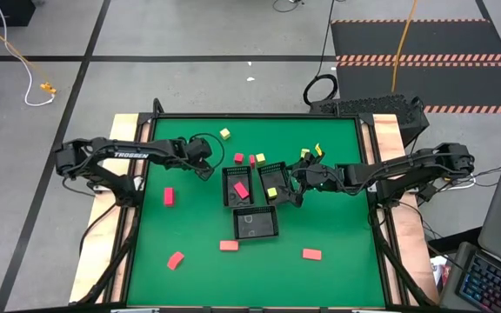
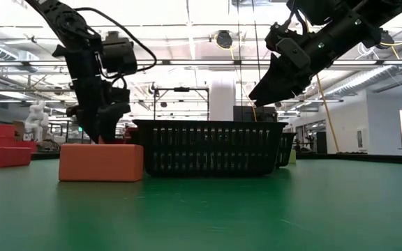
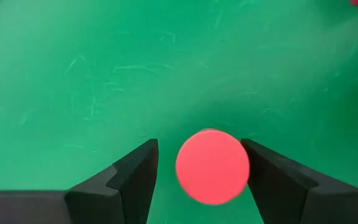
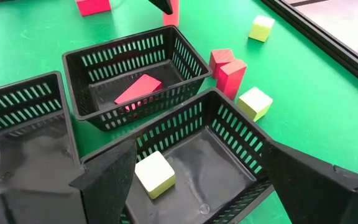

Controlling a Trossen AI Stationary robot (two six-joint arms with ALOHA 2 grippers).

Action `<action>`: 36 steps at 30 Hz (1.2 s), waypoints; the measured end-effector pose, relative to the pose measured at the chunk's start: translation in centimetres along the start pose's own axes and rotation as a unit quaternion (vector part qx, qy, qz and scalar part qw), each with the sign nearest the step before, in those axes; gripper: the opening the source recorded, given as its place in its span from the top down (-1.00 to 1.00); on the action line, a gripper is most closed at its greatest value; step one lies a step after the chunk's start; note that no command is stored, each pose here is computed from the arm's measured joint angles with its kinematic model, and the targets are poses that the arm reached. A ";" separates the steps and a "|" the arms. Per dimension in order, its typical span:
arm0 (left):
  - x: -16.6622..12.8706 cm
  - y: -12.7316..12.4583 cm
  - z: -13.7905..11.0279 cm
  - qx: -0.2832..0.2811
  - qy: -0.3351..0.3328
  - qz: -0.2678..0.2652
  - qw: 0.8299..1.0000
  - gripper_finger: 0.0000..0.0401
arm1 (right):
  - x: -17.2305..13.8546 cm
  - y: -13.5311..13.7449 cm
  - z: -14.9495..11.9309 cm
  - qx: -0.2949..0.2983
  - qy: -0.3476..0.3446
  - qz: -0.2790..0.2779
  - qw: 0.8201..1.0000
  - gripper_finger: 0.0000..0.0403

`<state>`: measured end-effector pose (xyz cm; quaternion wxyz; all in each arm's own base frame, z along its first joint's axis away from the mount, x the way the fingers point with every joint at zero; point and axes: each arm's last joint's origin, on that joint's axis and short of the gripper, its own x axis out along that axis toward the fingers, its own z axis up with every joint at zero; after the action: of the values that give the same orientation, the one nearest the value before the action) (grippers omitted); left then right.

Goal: Sort & place blocks by color
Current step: Put the orange block into the bottom black bin

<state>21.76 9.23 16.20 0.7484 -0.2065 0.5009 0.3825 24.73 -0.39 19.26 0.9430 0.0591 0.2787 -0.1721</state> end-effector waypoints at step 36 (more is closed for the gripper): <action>-11.1 -11.9 -1.5 0.177 -0.278 -0.406 0.853 0.36 | 0.0 0.0 0.0 -0.004 -0.001 -0.002 1.000 -0.68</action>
<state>27.84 -3.24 24.83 0.9690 -0.1408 0.2027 -0.0088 24.74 -0.41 19.26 0.9432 0.0549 0.2782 -0.1733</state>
